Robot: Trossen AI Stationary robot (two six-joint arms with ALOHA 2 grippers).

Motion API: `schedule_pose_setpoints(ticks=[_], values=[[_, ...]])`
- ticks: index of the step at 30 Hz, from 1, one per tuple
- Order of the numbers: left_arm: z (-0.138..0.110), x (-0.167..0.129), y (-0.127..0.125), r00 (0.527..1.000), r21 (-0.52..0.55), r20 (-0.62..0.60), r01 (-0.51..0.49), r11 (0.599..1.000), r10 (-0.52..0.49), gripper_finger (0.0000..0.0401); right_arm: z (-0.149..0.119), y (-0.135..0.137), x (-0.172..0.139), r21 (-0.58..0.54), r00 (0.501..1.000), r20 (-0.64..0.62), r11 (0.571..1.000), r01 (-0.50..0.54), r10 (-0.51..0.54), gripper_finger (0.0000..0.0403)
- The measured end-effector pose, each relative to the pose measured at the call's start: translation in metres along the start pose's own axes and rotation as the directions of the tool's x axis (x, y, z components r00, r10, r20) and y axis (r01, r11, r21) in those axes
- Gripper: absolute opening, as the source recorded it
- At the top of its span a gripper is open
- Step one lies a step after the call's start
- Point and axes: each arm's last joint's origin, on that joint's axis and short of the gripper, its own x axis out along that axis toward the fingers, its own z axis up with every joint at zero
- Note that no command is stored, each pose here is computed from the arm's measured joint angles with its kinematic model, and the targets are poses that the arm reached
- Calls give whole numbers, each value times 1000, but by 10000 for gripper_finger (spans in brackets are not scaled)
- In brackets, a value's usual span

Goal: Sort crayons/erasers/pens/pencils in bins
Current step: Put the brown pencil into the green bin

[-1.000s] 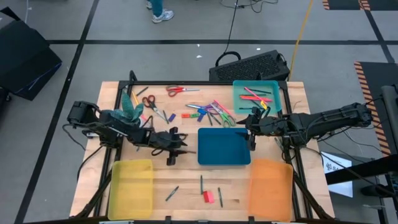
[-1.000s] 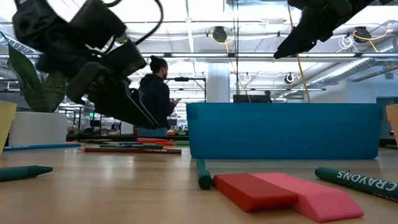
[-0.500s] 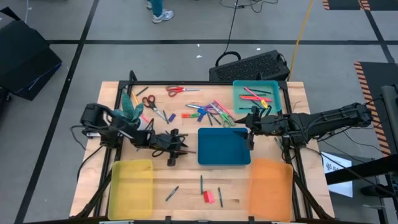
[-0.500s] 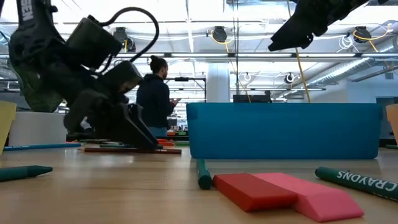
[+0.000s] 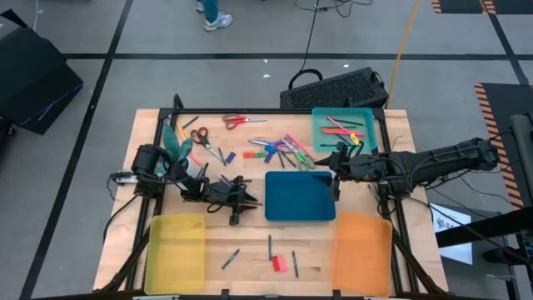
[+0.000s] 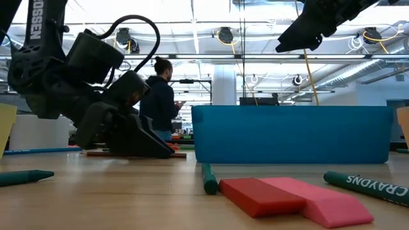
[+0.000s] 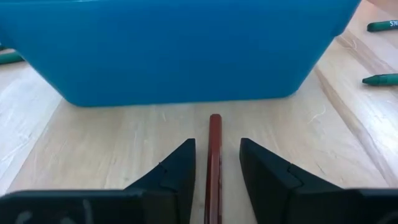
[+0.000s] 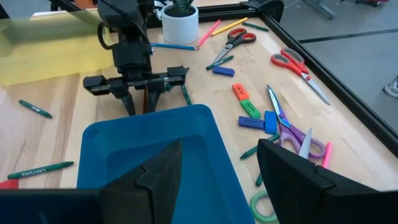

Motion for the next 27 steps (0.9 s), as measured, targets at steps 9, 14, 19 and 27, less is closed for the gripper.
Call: schedule_pose_setpoints(ticks=[9, 14, 19, 27], values=[[-7, 4, 0, 999, 28, 32, 6, 1000, -7, 117, 0, 0, 0, 0, 1000, 0, 1000, 0, 0, 201], [-8, 5, 0, 999, 33, 36, 4, 999, -5, 117, 0, 0, 0, 0, 1000, 0, 1000, 0, 0, 201], [-8, 5, 0, 999, 19, 36, 1, 1000, -1, 108, 1, 0, 0, 3, 1000, 7, 1000, -1, 1, 201], [-9, 5, 0, 1000, 36, 15, 6, 999, -7, 16, 1, 0, 0, 2, 1000, 7, 1000, -1, 1, 201]])
